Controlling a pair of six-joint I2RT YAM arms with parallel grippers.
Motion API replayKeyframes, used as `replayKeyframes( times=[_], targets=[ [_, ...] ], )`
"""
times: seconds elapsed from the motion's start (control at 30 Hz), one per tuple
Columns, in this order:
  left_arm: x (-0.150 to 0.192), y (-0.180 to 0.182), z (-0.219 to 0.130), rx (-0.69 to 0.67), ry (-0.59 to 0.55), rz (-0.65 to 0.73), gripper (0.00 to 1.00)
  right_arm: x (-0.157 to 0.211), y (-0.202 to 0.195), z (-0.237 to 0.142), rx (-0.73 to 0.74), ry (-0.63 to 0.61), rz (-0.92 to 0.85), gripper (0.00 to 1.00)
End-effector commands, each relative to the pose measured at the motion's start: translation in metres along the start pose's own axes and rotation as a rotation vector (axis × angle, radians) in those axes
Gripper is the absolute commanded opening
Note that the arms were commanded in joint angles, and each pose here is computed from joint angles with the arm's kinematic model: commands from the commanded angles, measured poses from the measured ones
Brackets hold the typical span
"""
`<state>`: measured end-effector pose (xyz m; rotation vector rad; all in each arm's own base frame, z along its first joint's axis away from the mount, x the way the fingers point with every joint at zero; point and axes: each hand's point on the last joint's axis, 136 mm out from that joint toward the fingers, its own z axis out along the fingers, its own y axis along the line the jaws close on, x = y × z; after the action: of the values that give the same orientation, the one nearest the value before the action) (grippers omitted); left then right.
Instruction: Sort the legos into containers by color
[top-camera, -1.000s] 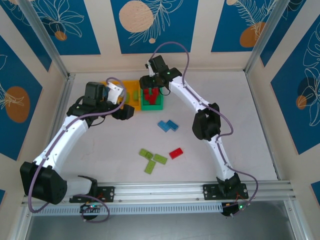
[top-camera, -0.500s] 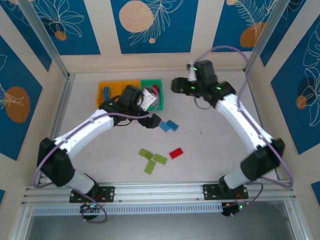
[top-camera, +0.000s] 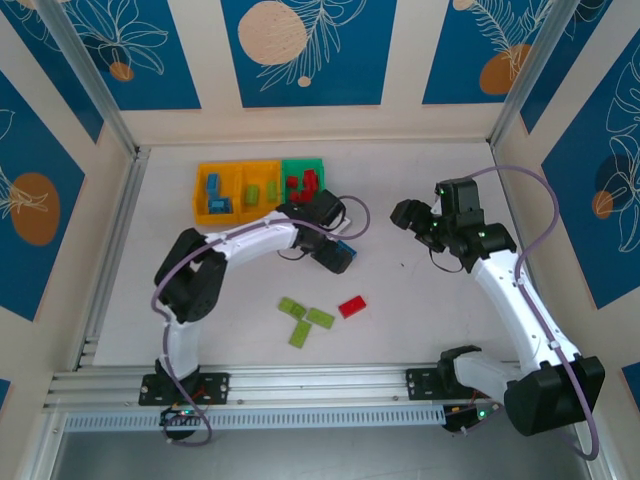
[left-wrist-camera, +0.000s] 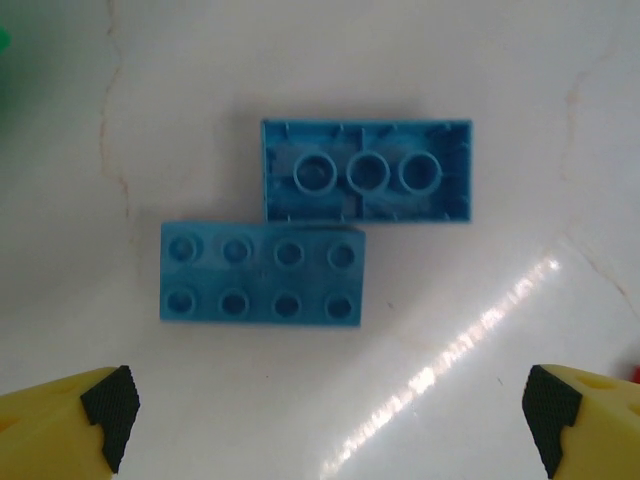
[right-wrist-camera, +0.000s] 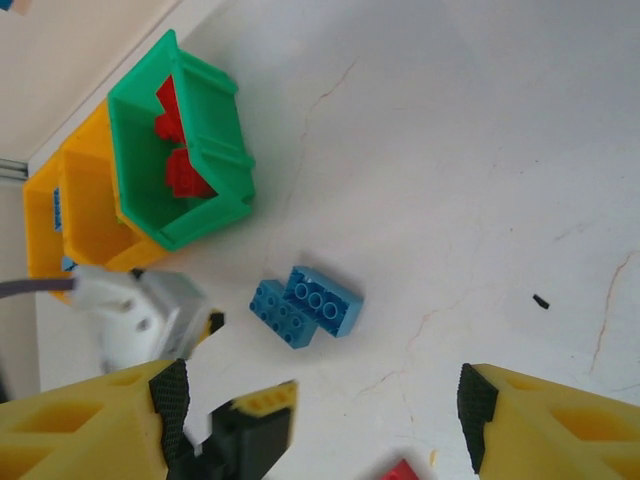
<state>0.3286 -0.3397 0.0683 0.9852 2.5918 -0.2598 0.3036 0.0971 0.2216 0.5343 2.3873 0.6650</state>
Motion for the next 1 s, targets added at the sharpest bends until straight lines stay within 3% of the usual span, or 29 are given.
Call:
replayKeyframes(
  times=[0.0, 0.17, 0.5, 0.63, 0.83, 0.97],
  targets=[
    [-0.006, 0.018, 0.013, -0.120, 0.020, 0.030, 1.00, 0.001, 0.006, -0.007, -0.033, 0.012, 0.015, 0.74],
    [-0.002, 0.023, 0.033, -0.139, 0.067, 0.061, 0.99, 0.001, 0.008, -0.006, -0.037, 0.018, 0.004, 0.75],
    [0.009, 0.012, 0.044, -0.072, 0.102, 0.070, 0.61, 0.004, 0.014, -0.001, -0.063, 0.057, 0.021, 0.74],
    [0.010, 0.012, 0.039, -0.071, 0.091, 0.072, 0.56, 0.004, 0.013, 0.001, -0.055, 0.060, 0.022, 0.74],
    [-0.012, 0.018, -0.015, -0.073, -0.051, 0.041, 0.55, 0.005, 0.022, 0.001, -0.090, 0.081, 0.012, 0.75],
    [-0.033, 0.048, -0.069, -0.093, -0.177, -0.045, 0.55, 0.009, 0.020, 0.010, -0.075, 0.111, 0.020, 0.75]
  ],
)
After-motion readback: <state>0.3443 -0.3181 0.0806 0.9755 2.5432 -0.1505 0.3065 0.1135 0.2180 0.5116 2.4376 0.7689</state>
